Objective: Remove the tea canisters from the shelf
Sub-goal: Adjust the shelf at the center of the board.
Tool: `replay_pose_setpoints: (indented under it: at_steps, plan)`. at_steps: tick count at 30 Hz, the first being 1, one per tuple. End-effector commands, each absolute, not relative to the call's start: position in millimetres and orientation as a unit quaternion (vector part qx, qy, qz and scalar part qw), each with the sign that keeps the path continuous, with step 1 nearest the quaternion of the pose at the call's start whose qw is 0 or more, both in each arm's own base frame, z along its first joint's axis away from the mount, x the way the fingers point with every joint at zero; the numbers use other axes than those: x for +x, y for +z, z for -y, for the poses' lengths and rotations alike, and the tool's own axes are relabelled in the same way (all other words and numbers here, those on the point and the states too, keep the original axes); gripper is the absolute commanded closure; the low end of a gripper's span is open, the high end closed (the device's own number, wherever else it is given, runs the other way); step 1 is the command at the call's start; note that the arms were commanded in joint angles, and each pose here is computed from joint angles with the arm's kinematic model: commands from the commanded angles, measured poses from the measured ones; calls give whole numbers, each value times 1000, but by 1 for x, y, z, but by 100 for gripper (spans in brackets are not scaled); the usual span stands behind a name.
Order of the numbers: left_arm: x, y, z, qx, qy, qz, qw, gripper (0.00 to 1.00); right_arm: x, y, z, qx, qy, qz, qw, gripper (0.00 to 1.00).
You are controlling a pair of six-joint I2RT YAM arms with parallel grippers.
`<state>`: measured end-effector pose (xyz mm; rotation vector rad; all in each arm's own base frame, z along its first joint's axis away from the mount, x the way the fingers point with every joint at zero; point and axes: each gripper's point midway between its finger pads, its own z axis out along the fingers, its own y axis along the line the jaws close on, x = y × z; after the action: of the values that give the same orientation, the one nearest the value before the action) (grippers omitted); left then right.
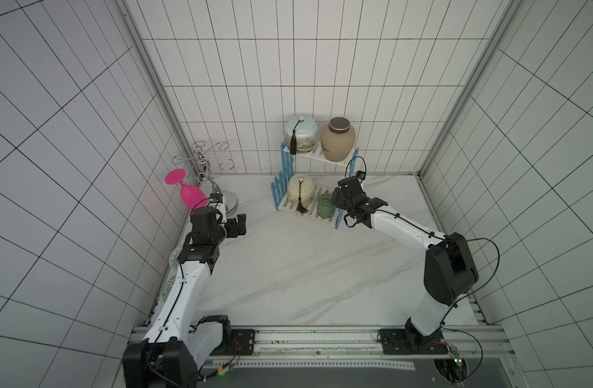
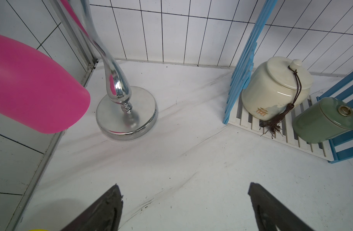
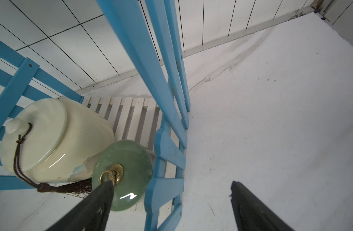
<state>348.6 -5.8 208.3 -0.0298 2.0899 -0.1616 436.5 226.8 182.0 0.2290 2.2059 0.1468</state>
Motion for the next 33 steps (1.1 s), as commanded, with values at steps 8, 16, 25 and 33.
replay_pose_setpoints:
  at_steps: [8,16,25,33]
  plan:
    - [348,213,7,-2,-61,-857,511,1,438,173,-230,94,31,-892,442,20]
    - [348,215,5,-5,-59,-856,513,1,437,159,-230,89,24,-896,434,30]
    - [348,215,3,-7,-56,-856,514,1,439,149,-232,78,13,-900,429,37]
    - [348,216,2,-8,-53,-856,515,1,437,142,-234,70,15,-903,423,53]
